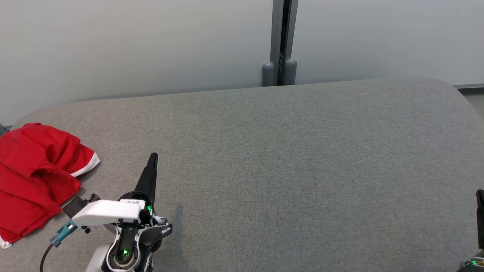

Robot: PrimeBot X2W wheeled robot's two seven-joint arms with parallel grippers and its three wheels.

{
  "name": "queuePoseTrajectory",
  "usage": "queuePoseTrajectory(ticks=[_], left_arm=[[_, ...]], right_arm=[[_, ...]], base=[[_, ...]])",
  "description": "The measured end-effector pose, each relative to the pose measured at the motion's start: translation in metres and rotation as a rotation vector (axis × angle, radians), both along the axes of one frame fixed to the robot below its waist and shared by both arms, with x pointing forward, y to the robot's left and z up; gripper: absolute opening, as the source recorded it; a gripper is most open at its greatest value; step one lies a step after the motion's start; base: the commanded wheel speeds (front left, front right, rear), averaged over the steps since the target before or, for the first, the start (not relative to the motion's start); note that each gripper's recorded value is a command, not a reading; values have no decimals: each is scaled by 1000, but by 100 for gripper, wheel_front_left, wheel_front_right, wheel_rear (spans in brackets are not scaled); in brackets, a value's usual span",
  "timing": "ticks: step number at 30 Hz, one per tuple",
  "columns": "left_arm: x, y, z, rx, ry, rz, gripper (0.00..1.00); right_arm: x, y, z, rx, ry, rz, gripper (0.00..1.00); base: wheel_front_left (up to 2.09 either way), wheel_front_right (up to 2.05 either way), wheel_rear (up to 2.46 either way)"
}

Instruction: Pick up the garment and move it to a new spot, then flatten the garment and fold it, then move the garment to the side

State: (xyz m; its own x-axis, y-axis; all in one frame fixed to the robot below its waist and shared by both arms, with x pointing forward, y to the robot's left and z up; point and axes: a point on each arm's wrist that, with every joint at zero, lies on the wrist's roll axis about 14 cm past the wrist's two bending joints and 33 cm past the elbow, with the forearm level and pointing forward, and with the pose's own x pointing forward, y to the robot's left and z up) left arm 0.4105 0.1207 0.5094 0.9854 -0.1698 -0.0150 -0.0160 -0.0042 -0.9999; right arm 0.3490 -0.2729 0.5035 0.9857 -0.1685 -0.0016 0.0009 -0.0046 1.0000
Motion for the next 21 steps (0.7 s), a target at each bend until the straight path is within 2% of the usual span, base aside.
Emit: queuePoseTrajectory(ticks=[9,10,16,21], left_arm=[[0,0,0,0,0,0,0],[-1,0,-2,0,5,0,100],[-22,1,-42,3,119,7,100],[-20,6,-37,4,105,33,100]], right_arm=[[0,0,0,0,0,0,0],[0,0,-1,2,4,0,100],[-9,11,-28,48,74,1,100],[-7,16,-28,30,80,0,100]], base=[[0,0,0],[0,0,0],[0,0,0],[0,0,0]])
